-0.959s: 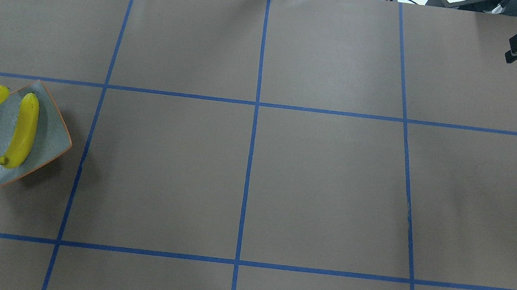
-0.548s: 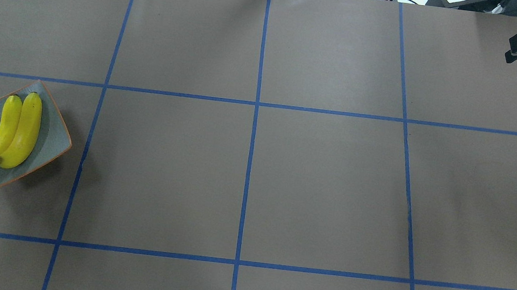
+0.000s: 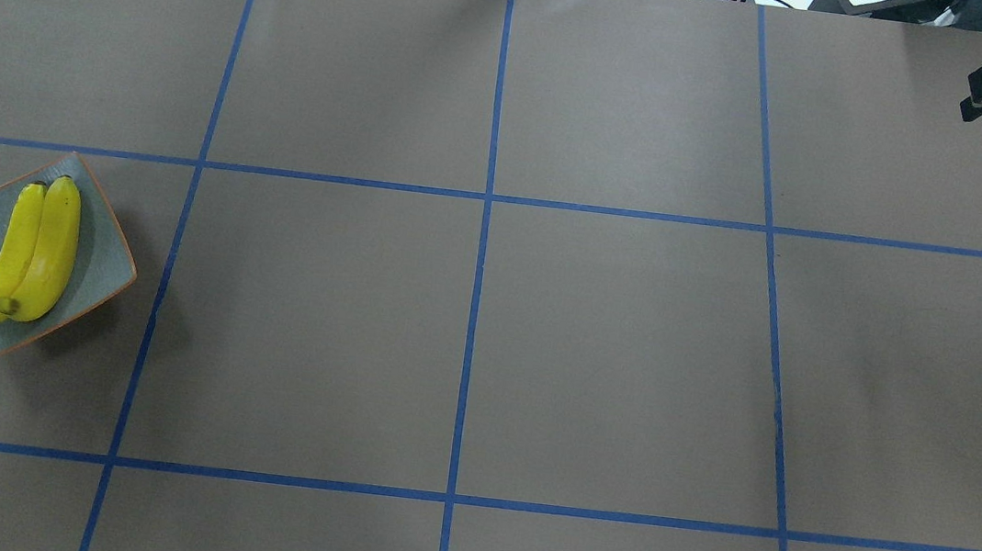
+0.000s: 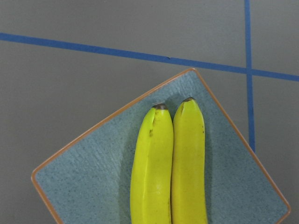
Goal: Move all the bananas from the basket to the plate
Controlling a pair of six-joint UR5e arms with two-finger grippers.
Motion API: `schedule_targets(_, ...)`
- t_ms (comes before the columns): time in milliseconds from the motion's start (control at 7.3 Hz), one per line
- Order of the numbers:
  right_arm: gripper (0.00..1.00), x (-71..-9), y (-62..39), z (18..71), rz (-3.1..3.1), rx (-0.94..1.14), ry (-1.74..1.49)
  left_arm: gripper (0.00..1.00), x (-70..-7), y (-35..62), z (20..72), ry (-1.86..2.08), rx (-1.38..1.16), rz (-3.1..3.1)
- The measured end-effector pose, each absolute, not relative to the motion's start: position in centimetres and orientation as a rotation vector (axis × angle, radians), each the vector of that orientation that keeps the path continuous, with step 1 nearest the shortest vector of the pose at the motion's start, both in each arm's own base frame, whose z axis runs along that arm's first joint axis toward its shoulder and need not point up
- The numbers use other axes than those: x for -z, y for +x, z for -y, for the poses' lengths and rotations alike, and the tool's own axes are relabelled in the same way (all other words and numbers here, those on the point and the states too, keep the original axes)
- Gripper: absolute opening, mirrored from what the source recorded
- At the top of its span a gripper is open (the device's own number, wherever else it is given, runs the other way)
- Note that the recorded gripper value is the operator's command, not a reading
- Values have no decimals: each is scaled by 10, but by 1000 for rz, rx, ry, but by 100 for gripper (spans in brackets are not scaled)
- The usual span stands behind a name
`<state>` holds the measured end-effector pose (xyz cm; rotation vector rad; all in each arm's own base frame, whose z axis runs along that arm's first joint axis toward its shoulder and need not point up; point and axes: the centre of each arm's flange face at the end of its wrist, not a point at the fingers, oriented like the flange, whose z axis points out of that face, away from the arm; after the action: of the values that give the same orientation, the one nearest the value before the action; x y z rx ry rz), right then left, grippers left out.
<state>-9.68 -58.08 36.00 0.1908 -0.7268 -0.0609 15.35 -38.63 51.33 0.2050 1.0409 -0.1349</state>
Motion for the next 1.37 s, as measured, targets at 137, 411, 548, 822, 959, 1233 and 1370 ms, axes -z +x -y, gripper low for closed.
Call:
schedule_targets(137, 100, -368, -90, 579, 721, 77, 195, 100, -504, 153, 387, 216, 130, -1052)
schedule_targets(411, 100, -406, -55, 569, 690, 143, 204, 100, -496, 153, 389, 230, 126, -1062)
schedule_targets(548, 100, -431, -33, 559, 672, 184, 204, 100, -494, 153, 390, 235, 125, -1064)
schedule_targets(822, 100, -482, 5, 532, 655, 264, 191, 100, -493, 153, 391, 241, 123, -1066)
schedule_targets(959, 100, -509, 21, 517, 654, 293, 189, 100, -492, 153, 391, 243, 123, -1067)
schedule_targets(1233, 100, -584, 47, 484, 707, 316, 203, 100, -491, 153, 391, 248, 123, -1068)
schedule_targets(1370, 100, -626, 57, 471, 743, 319, 219, 100, -489, 152, 391, 252, 123, -1069)
